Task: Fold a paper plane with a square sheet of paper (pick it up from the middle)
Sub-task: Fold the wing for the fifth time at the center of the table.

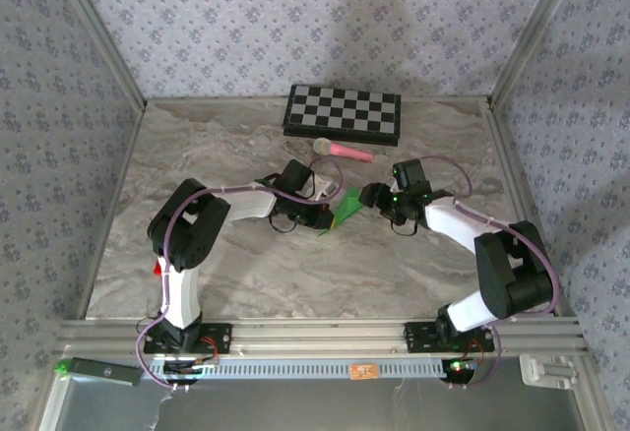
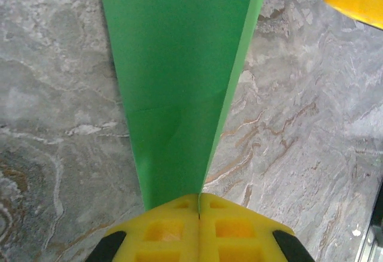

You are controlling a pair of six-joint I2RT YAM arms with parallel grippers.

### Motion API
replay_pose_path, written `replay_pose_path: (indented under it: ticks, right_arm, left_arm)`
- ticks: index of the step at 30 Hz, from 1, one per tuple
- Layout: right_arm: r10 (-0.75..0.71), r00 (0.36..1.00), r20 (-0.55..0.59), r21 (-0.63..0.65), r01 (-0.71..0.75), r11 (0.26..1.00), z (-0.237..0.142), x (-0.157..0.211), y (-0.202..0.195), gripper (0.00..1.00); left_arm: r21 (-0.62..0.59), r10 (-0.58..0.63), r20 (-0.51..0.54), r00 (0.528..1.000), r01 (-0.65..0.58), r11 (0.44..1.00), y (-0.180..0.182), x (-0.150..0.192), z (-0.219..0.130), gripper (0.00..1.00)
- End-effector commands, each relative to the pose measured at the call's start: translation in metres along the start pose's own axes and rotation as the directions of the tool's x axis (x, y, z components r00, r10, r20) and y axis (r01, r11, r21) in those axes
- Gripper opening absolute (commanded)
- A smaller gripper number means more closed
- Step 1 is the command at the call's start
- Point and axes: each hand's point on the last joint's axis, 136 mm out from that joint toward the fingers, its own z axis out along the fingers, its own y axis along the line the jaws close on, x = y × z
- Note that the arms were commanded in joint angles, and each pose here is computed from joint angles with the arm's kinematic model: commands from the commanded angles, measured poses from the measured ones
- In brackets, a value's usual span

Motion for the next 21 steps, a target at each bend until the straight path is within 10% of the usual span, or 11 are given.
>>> replay_pose_path:
  ticks: [1, 21]
  right_arm:
    - [-0.055, 0.998, -0.030, -0.022, 0.054, 0.998, 0.008, 0.006, 0.007, 0.72]
    - [-0.189, 0.968, -0.166, 0.010, 0.194, 0.981, 0.051, 0.026, 0.039, 0.63]
  left_arm:
    - [-0.010, -0.056, 0.021, 0.998, 0.056, 0.998, 0.005, -0.006, -0.003, 0.00]
    - [-0.037, -0.176, 0.113, 0.978, 0.181, 0.983, 0.020, -0.005, -0.018, 0.01]
